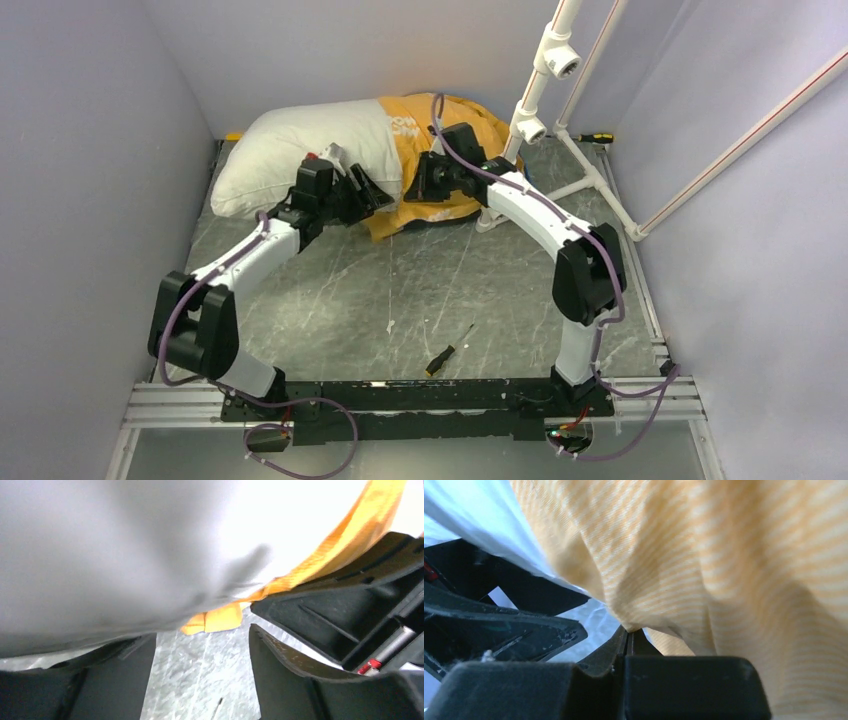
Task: Put the pillow into the pillowcase
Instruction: Stuff the pillow into the pillowcase.
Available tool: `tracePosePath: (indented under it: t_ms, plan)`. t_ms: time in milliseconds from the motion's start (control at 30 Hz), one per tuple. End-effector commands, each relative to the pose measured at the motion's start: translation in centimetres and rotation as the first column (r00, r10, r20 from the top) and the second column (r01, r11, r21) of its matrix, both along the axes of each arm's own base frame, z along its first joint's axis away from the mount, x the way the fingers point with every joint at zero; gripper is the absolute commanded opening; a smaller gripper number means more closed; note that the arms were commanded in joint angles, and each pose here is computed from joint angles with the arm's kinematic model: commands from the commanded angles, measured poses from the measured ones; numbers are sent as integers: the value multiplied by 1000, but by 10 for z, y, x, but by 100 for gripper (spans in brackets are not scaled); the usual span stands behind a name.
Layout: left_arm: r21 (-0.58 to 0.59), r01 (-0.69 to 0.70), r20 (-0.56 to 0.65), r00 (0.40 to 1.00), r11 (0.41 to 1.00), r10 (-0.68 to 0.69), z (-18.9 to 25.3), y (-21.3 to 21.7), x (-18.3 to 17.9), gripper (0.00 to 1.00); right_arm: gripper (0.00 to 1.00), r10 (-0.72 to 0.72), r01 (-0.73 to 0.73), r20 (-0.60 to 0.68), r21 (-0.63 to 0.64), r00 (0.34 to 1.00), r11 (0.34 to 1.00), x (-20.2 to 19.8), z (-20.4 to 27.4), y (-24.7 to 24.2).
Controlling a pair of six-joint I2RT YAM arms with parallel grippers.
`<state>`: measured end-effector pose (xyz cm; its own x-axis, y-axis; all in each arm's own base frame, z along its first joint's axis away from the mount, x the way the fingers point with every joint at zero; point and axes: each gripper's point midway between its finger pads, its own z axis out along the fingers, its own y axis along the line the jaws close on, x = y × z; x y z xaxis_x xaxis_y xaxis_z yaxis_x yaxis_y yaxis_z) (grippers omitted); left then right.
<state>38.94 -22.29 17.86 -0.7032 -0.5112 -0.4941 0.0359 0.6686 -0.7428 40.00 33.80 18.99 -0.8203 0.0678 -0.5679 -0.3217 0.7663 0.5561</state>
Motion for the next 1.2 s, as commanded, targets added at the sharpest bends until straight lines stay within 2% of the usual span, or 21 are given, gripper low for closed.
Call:
tracePosePath:
  t_ms: [0, 133, 233, 300, 367, 533, 600, 667, 733, 800, 833, 1033, 1167]
  plan:
    - [131, 69, -27, 997, 989, -66, 40, 13, -28, 76, 0, 85, -113, 102, 310, 991, 944, -16, 94, 20]
    - [339, -20, -94, 994, 941, 55, 47, 55, -41, 80, 0, 146, -174, 108, 330, 983, 928, -19, 99, 28]
    - [517, -97, -91, 982, 851, 166, 53, 96, -45, 88, 0, 168, -198, 114, 342, 979, 919, -17, 107, 31]
    - [591, -77, -108, 979, 803, 172, 47, 112, -45, 90, 0, 179, -206, 110, 344, 978, 916, -17, 108, 33]
    - [598, -25, -145, 980, 801, 139, 37, 113, -39, 90, 0, 184, -209, 104, 342, 977, 916, -15, 106, 34]
    - [506, 120, -186, 982, 854, -28, 1, 76, -7, 89, 0, 184, -202, 89, 301, 979, 932, -11, 94, 34]
    - [440, 165, -153, 982, 883, -108, 0, 54, 11, 81, 0, 181, -202, 96, 285, 979, 937, -7, 93, 34]
    - [368, 195, -114, 980, 909, -164, 4, 34, 26, 58, 0, 163, -181, 95, 237, 982, 954, -1, 88, 32]
    - [324, 205, -108, 978, 923, -179, 4, 23, 36, 31, 0, 129, -140, 91, 129, 987, 982, 5, 78, 23]
    - [299, 215, -119, 975, 930, -187, 5, 17, 41, 4, 20, 108, -109, 91, 9, 990, 994, 4, 66, 11]
    - [290, 221, -129, 973, 931, -191, 4, 15, 41, 0, 31, 97, -93, 99, -43, 990, 995, 4, 63, 5]
    - [251, 196, -113, 979, 948, -172, 8, 12, 39, 0, 64, 77, -38, 135, -266, 988, 963, -8, 48, -23]
    - [246, 213, -113, 975, 946, -190, 10, 11, 35, 0, 71, 56, -14, 126, -311, 990, 950, -6, 31, -28]
